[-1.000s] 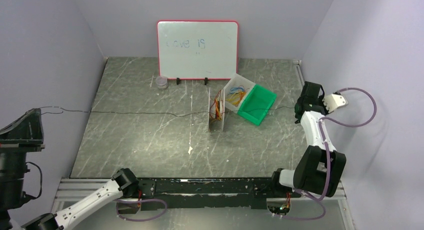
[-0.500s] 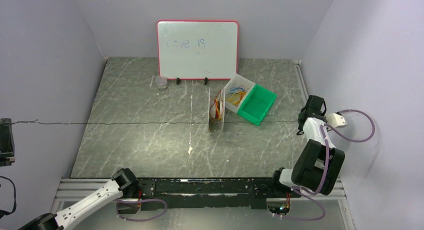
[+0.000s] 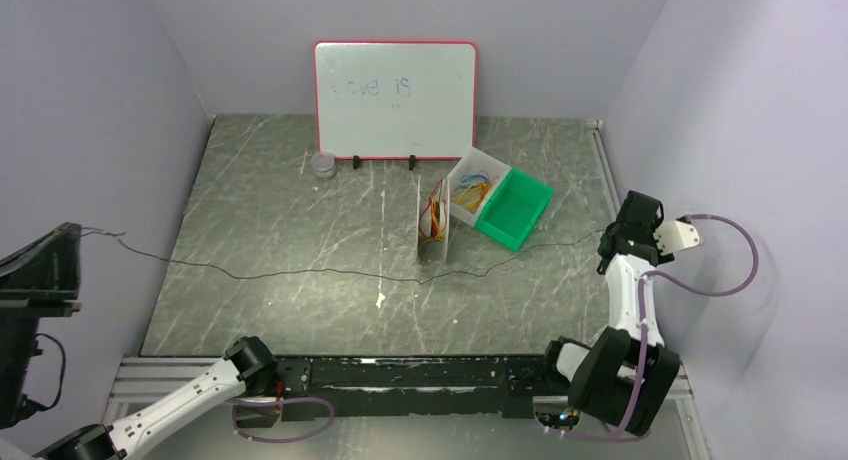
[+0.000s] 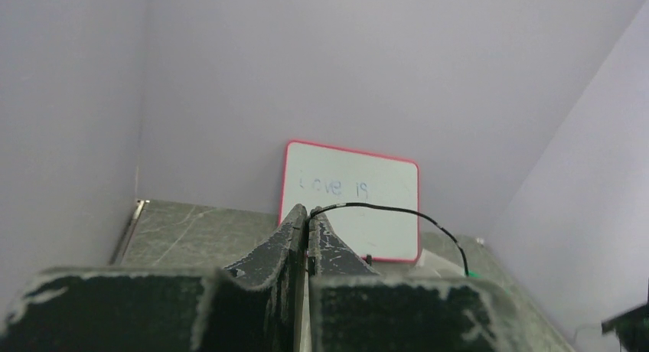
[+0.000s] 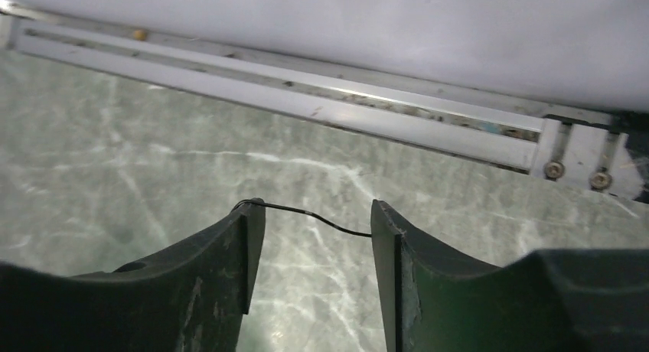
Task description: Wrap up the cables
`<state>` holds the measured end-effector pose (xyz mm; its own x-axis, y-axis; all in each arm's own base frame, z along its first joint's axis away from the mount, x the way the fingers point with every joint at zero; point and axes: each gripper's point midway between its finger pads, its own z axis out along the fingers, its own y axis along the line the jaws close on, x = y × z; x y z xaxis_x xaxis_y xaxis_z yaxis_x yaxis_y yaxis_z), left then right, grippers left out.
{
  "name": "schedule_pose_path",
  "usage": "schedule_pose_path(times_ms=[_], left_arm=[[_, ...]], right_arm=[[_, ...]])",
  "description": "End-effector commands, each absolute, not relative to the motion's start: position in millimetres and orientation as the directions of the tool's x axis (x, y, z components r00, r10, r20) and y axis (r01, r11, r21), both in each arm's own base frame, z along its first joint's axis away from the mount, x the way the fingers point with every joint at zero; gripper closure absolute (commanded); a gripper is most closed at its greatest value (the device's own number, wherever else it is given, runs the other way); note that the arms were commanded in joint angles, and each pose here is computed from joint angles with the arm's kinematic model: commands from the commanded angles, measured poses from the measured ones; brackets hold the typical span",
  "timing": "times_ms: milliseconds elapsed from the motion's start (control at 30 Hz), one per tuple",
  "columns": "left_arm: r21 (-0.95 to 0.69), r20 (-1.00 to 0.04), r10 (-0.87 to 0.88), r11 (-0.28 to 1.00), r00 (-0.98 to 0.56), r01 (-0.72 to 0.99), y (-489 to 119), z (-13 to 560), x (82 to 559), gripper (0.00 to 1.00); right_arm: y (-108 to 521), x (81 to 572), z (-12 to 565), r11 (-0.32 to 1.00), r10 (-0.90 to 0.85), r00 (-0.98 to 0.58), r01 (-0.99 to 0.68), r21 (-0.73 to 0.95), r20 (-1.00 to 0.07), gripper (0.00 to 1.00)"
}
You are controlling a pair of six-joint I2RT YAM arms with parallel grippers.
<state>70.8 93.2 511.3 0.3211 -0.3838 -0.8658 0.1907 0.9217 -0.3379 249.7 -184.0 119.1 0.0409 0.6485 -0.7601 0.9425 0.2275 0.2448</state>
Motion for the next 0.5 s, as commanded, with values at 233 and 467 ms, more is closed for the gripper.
schedule_pose_path(times_ms=[233,467], left_arm=[[-0.201,-0.931,-0.286,0.92,0.225,0.338,19.4,509.7,101.0,0.93],[-0.177,-0.945,-0.263,0.911,0.195,0.373,0.4,502.1,108.9,0.93]], right_arm=[[-89.4,317.3,190.3,0.702,0.66,-0.155,0.476,0.53,-0.735,0.3],[-4.5,326.9,213.9,0.821,0.569,-0.337,0.278,0.498,-0.75,0.21]])
